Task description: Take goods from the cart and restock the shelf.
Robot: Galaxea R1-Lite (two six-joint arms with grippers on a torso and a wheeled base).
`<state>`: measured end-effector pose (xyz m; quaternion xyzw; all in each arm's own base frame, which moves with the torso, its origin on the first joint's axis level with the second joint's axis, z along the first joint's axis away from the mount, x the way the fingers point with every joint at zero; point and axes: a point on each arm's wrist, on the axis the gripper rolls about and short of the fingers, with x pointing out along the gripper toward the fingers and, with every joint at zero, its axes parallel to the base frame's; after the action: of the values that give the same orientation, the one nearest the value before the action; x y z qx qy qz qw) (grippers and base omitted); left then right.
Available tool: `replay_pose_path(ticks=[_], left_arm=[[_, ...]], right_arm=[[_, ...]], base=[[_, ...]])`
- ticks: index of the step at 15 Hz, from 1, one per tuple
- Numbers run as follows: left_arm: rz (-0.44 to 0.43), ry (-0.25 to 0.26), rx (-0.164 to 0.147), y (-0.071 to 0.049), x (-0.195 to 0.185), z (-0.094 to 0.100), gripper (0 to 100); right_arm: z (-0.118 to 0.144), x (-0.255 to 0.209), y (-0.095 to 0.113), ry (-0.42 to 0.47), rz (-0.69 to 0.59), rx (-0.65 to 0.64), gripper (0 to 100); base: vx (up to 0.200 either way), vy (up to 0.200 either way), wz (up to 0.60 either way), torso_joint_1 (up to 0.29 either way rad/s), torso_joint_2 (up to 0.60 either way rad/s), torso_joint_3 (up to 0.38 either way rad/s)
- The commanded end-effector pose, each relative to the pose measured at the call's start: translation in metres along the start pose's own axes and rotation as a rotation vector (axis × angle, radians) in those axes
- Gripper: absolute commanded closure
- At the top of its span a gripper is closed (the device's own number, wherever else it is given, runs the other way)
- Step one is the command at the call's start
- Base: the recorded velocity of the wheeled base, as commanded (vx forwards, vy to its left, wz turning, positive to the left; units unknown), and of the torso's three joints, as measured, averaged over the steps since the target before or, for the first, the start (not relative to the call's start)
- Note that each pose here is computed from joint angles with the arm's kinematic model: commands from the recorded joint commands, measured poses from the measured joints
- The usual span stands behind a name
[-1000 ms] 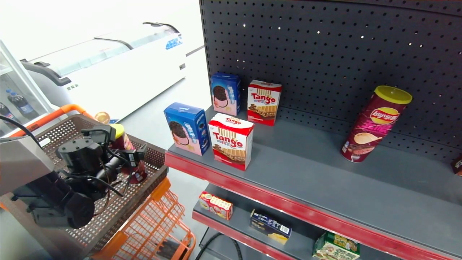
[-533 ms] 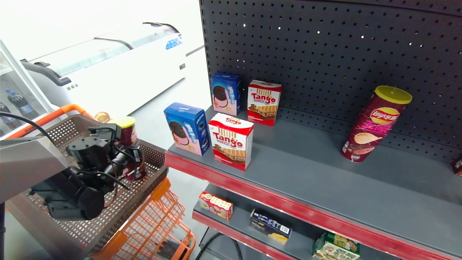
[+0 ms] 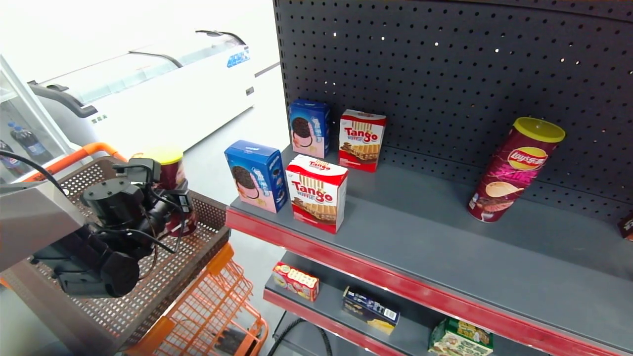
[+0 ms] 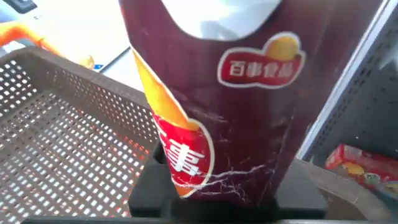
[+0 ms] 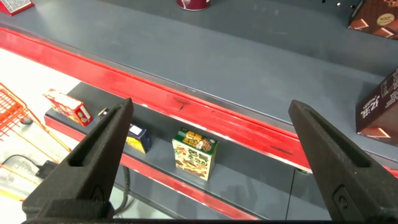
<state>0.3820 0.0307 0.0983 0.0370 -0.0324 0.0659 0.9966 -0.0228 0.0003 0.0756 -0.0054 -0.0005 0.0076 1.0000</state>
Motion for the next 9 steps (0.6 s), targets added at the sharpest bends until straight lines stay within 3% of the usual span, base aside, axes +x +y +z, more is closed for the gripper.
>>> replay_pose_path(ticks=[1, 3, 5, 6, 9], left_arm=[[-0.021, -0.041, -0.004, 0.005, -0.016, 0.049, 100], [-0.056, -0.025, -0.002, 0.006, -0.033, 0.077, 100], [-0.072, -0.072, -0.01, 0.005, -0.046, 0.101, 100], [-0.112, -0.082, -0.013, -0.002, -0.059, 0.11, 100], [-0.2, -0.03, -0.033, -0.015, -0.095, 0.125, 100]], right_arm=[[0.0, 0.0, 0.0, -0.001, -0.001, 0.0, 0], [0.0, 0.0, 0.0, -0.001, 0.0, 0.0, 0], [0.0, 0.0, 0.0, -0.001, -0.001, 0.0, 0], [0.0, 0.0, 0.0, -0.001, 0.0, 0.0, 0], [0.0, 0.0, 0.0, -0.001, -0.001, 0.0, 0]], base=[[0.0, 0.0, 0.0, 0.0, 0.0, 0.0], [0.0, 0.0, 0.0, 0.0, 0.0, 0.0], [0.0, 0.0, 0.0, 0.0, 0.0, 0.0], [0.0, 0.0, 0.0, 0.0, 0.0, 0.0], [0.0, 0.0, 0.0, 0.0, 0.0, 0.0]])
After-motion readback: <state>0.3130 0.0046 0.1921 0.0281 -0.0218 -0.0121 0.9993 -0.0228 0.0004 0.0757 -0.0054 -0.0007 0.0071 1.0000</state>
